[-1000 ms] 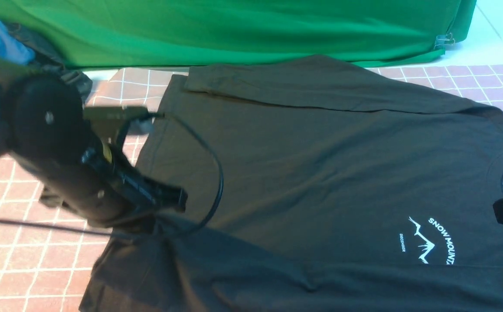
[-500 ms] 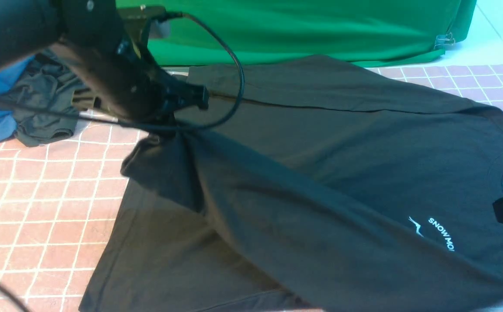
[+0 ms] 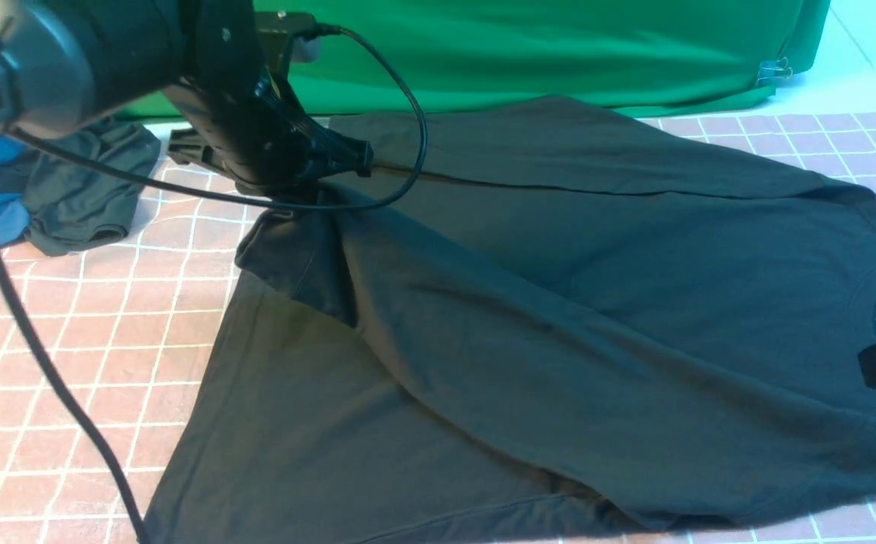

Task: Fold a long-sleeved shirt over a pink coffee tablecloth.
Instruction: 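Fold the left side of the black T-shirt inward over its body, then grab the top left corner of the dark shirt with the left gripper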

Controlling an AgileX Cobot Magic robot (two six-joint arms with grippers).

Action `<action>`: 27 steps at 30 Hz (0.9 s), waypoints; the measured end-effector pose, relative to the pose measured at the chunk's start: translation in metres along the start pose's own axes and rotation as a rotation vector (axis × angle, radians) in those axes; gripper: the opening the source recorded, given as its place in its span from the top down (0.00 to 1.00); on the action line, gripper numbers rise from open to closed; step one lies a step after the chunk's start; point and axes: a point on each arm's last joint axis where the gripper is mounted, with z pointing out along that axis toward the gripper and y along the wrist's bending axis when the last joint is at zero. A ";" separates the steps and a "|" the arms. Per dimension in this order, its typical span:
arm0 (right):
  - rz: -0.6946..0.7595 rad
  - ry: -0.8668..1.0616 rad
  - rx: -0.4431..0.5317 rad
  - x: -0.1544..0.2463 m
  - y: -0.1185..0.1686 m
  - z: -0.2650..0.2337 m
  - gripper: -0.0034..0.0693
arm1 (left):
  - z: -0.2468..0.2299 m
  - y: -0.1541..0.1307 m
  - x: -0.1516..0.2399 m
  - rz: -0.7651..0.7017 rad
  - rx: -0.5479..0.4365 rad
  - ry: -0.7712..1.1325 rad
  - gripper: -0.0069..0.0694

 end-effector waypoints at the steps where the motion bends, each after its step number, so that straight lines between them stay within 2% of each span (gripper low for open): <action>1: 0.000 -0.001 0.000 0.000 0.000 0.000 0.86 | 0.001 0.000 0.000 0.000 0.000 -0.001 0.85; 9: 0.000 -0.001 0.000 0.000 0.000 0.000 0.86 | 0.019 -0.002 -0.008 0.040 0.000 -0.094 0.85; 14: 0.000 -0.001 0.000 0.000 0.000 0.000 0.86 | 0.030 -0.003 -0.006 0.078 -0.013 -0.076 0.83; 19: 0.001 -0.001 0.000 0.000 0.000 0.000 0.86 | 0.038 0.001 -0.007 0.125 -0.063 -0.085 0.65; 23: 0.001 -0.001 0.000 0.000 0.000 0.000 0.86 | 0.032 0.005 -0.010 0.045 -0.100 -0.056 0.48; 25: 0.012 -0.001 0.000 0.000 0.000 0.000 0.86 | 0.024 0.008 -0.011 0.003 -0.136 0.010 0.46; 27: 0.037 -0.001 0.000 0.000 0.000 0.000 0.86 | 0.015 0.011 -0.008 -0.026 -0.170 0.094 0.48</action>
